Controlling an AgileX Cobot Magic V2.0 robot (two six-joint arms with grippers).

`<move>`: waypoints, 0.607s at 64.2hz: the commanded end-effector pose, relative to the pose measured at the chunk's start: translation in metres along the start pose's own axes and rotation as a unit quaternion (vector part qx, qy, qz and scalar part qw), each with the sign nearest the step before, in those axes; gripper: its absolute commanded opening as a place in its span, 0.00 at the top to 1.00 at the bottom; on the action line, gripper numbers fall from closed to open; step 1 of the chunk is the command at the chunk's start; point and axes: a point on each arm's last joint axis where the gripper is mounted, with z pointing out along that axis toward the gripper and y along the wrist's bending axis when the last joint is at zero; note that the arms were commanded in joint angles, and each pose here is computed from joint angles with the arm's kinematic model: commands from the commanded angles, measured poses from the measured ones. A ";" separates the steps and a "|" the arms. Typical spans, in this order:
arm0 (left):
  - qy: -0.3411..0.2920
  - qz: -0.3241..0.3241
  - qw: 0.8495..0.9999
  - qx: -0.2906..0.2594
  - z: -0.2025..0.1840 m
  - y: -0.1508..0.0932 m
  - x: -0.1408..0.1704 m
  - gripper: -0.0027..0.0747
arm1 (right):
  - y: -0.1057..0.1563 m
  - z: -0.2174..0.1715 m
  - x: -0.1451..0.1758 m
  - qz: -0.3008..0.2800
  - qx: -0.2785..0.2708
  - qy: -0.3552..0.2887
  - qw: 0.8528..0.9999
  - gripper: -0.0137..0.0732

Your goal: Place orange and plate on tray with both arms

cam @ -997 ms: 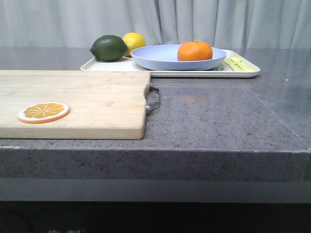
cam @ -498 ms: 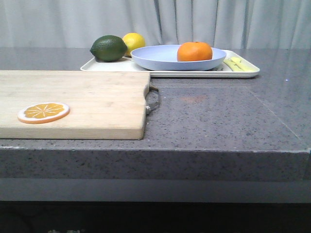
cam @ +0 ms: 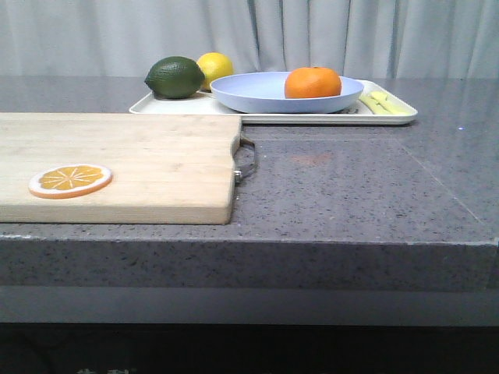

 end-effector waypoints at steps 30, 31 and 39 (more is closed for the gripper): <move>-0.050 -0.003 0.999 -0.005 -0.005 0.001 -0.013 0.99 | 0.000 -0.003 -0.010 -0.007 0.006 -0.036 0.999 0.92; -0.049 -0.003 0.999 -0.004 -0.005 0.000 -0.013 0.99 | 0.000 -0.003 -0.010 -0.007 0.006 -0.036 0.999 0.92; -0.072 -0.005 0.997 -0.017 -0.013 0.002 -0.008 0.99 | 0.000 -0.003 -0.010 -0.007 0.006 -0.036 0.999 0.92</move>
